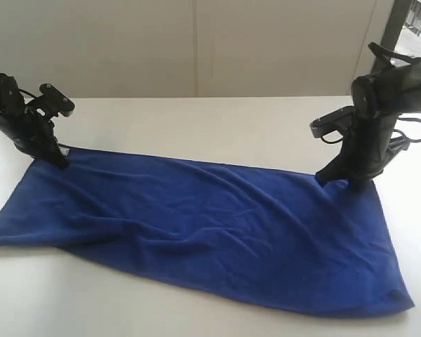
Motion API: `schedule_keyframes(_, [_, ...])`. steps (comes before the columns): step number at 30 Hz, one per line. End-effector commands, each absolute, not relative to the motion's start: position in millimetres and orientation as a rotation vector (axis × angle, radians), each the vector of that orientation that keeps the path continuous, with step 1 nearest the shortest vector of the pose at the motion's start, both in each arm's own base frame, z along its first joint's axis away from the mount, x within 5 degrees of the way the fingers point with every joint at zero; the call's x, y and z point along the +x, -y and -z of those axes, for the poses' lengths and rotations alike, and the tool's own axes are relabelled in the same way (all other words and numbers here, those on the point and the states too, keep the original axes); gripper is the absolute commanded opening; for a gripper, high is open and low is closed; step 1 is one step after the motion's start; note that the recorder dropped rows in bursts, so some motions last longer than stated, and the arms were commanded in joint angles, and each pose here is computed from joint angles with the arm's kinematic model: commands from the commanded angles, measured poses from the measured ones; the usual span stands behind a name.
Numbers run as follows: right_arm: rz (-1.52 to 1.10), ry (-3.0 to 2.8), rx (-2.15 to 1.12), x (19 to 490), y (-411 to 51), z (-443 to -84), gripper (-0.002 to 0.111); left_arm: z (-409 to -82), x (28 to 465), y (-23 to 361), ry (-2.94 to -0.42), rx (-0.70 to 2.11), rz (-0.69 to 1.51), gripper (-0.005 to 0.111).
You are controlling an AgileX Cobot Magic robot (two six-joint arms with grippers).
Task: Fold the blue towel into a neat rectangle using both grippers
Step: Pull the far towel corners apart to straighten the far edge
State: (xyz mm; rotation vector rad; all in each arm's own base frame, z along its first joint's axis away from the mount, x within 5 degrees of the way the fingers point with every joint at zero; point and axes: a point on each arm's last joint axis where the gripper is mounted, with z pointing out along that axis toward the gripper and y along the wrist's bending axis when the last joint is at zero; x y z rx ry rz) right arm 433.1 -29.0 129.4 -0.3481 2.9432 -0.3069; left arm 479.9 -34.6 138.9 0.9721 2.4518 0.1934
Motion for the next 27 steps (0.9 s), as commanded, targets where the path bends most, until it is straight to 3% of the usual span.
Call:
schedule_keyframes(1, [0.335, -2.937, -0.374, 440, 36, -117, 0.0, -122, 469, 31, -2.575, 1.02, -0.146, 0.0])
schedule_keyframes(27, [0.454, -2.866, -0.391, 491, 73, -109, 0.0, -121, 466, 31, -2.607, 1.035, -0.138, 0.0])
